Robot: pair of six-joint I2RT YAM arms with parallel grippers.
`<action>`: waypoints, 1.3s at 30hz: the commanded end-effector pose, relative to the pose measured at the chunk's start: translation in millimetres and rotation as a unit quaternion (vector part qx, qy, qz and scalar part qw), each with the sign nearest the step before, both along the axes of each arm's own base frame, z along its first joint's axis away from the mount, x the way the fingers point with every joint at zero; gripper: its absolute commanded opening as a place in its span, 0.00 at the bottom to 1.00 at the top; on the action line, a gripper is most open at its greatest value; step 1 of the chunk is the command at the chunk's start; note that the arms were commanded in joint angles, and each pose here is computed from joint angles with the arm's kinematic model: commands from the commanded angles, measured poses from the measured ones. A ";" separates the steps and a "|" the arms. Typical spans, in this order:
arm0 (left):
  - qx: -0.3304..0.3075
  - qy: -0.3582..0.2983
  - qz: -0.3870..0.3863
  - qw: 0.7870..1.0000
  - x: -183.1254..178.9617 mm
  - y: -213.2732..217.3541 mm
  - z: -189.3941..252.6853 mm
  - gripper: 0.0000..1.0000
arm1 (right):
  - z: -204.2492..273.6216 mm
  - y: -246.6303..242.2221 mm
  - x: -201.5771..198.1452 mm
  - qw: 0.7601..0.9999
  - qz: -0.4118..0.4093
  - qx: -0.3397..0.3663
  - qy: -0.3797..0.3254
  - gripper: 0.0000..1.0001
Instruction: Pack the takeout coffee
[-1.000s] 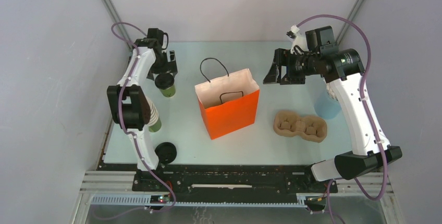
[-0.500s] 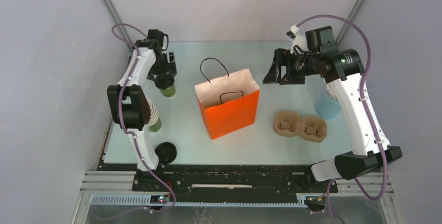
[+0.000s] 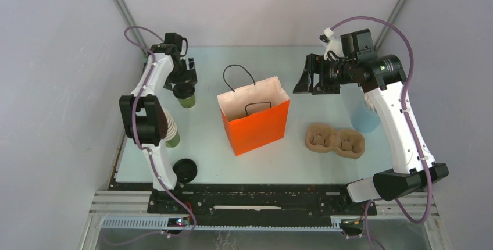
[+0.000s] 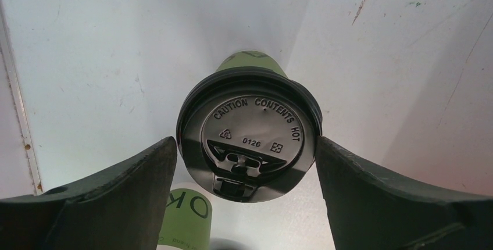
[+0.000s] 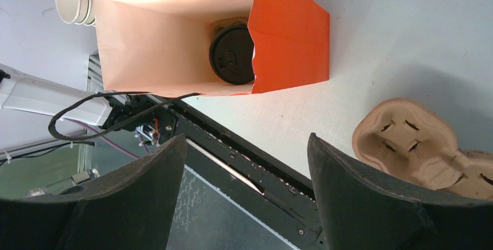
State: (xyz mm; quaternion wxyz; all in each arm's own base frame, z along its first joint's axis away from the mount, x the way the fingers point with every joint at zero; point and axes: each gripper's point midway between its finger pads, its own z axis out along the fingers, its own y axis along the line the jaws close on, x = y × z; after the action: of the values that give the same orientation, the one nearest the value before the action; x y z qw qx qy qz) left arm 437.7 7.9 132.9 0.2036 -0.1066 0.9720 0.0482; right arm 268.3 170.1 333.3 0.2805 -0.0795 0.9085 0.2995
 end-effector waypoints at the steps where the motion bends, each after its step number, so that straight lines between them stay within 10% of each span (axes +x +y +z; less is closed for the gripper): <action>1: 0.001 0.003 0.003 1.000 -6.7 4.4 -0.2 0.90 | 12.5 -0.3 -2.5 1.000 -0.002 0.014 -0.020 0.85; 15: -0.034 -0.089 0.033 0.995 -27.1 -6.2 76.7 0.70 | 5.0 8.8 19.9 1.000 -0.026 -0.004 -0.013 0.82; 39: -0.176 -0.342 -0.014 0.923 -197.0 -66.7 262.5 0.63 | -57.9 53.8 76.2 0.969 -0.023 -0.235 -0.067 0.55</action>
State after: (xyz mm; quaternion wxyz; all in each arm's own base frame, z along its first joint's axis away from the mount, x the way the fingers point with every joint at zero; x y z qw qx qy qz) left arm 255.6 -44.0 382.7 0.4975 -0.1467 0.8463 -0.1216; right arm 331.8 227.5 270.7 0.2778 -0.1297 0.9448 0.1158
